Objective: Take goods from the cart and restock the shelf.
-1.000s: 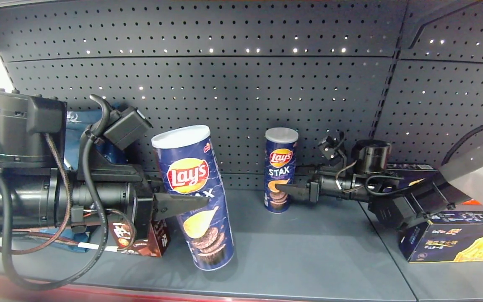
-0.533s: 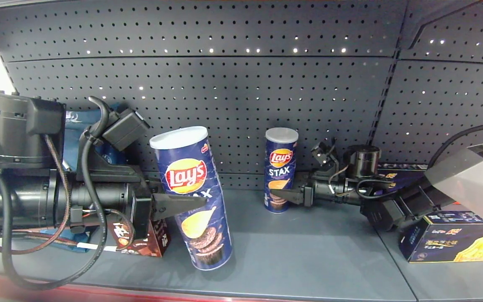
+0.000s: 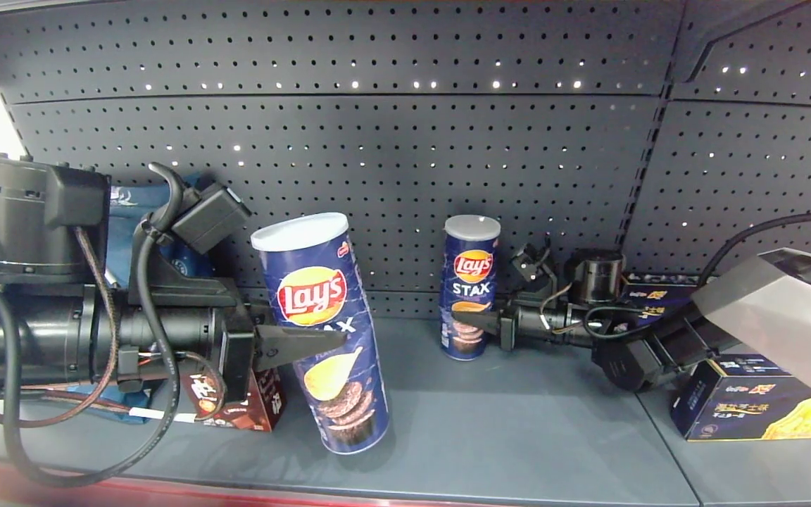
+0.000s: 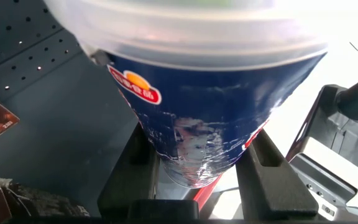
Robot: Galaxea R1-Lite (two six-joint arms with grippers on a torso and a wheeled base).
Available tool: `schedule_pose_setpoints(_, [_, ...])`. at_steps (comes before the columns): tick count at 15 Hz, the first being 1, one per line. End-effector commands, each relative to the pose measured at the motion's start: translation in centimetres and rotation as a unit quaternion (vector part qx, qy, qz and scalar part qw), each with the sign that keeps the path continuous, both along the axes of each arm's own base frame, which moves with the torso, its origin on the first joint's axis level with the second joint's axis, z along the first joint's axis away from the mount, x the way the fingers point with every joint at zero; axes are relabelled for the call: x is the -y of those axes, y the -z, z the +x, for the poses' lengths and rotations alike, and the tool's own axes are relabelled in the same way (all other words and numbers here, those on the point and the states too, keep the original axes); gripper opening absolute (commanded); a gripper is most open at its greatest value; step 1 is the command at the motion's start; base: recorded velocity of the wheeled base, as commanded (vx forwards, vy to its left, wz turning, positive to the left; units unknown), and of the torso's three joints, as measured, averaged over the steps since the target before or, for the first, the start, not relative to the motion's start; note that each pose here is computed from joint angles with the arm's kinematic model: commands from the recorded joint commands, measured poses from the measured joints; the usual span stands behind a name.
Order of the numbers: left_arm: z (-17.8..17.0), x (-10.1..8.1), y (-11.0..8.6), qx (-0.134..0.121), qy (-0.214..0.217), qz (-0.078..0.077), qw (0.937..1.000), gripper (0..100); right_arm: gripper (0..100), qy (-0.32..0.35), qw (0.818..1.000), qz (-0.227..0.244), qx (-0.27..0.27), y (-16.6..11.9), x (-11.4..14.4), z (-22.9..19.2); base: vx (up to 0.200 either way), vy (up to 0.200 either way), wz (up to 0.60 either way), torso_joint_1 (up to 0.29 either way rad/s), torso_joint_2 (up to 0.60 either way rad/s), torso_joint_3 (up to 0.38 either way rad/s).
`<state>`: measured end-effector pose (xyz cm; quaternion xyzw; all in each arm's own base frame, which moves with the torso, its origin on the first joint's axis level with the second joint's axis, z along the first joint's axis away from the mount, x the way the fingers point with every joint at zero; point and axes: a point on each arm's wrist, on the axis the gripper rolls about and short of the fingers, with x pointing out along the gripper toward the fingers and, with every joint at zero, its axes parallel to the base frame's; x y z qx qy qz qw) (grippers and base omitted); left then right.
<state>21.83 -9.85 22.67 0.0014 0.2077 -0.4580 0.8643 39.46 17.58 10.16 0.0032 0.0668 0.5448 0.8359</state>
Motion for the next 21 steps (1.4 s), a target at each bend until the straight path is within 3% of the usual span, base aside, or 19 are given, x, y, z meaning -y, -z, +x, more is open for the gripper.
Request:
schedule_pose_setpoints(1, [0.0, 0.0, 0.0, 0.0, 0.0, 0.0, 1.0, 0, 0, -0.001, 1.0, -0.001, -0.001, -0.1, 0.0, -0.1, 0.0, 0.0, 0.0, 0.0, 0.0, 0.0])
schedule_pose_setpoints(4, [0.0, 0.0, 0.0, 0.001, 0.0, -0.001, 1.0, 0, 0, -0.002, 1.0, 0.0, 0.002, -0.7, 0.0, -0.8, 0.0, 0.0, 0.0, 0.0, 0.0, 0.0])
schedule_pose_setpoints(10, [-0.6, -0.2, -0.4, 0.008, 0.0, -0.003, 1.0, 0, 0, -0.002, 1.0, 0.005, 0.014, -5.3, 1.8, -5.5, 0.0, 0.0, 0.0, 0.0, 0.0, 0.0])
schedule_pose_setpoints(14, [-0.8, -0.3, -0.5, 0.01, 0.001, -0.004, 0.9999, 0, 0, 0.028, 1.0, -0.01, -0.003, -5.1, 1.8, -9.3, 0.0, 0.0, 0.0, 0.0, 0.0, 0.0])
schedule_pose_setpoints(21, [-1.7, -0.7, -0.2, 0.008, -0.001, -0.003, 1.0, 0, 0, -0.006, 1.0, -0.006, 0.003, -3.7, 1.3, -13.5, 0.0, 0.0, 0.0, 0.0, 0.0, 0.0])
